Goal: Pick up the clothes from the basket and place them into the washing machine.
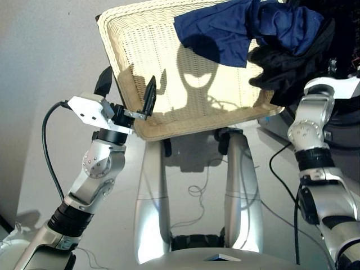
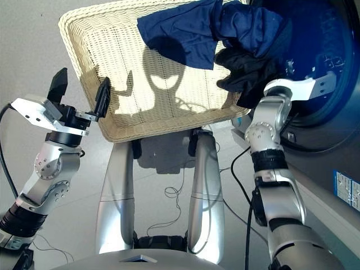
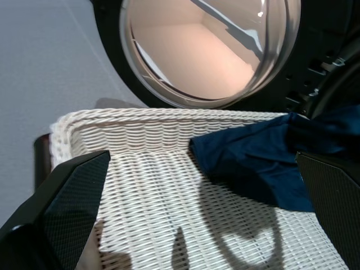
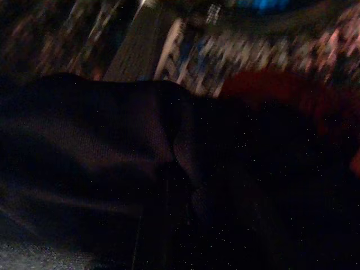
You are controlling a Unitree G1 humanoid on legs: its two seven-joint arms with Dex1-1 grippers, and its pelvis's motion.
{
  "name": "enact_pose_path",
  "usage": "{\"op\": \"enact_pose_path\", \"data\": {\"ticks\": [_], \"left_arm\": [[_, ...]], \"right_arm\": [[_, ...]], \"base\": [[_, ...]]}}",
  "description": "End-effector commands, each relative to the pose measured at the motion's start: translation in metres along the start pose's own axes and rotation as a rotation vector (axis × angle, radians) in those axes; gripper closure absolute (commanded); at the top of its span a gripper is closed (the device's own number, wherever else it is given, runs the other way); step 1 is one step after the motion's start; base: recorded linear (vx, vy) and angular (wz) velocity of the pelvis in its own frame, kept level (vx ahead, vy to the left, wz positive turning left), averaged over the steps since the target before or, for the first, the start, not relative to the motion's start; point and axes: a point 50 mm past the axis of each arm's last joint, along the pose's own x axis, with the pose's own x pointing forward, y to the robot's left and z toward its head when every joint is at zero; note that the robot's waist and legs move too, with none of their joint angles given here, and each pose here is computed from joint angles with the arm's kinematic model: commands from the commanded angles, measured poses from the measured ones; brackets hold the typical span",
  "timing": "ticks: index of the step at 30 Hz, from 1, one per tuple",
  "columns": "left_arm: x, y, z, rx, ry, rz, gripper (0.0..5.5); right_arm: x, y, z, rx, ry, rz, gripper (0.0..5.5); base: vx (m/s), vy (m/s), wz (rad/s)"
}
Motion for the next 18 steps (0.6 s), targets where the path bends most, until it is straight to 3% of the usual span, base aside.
{"op": "enact_pose_path", "data": {"ticks": [1, 10, 18], "left_arm": [[0.002, -0.014, 0.025, -0.046, -0.135, -0.065, 0.00], [0.003, -0.018, 0.026, -0.024, -0.118, -0.095, 0.00], [0.004, -0.019, 0.028, -0.017, -0.125, -0.074, 0.00]], "right_arm": [[0.036, 0.032, 0.107, 0.101, -0.354, -0.013, 5.50], [0.052, 0.019, 0.139, 0.055, -0.377, -0.218, 5.50], [0.049, 0.004, 0.155, 0.178, -0.453, -0.360, 5.50]], "base": [[0.000, 0.000, 0.000], [0.000, 0.000, 0.000], [0.000, 0.000, 0.000]]}}
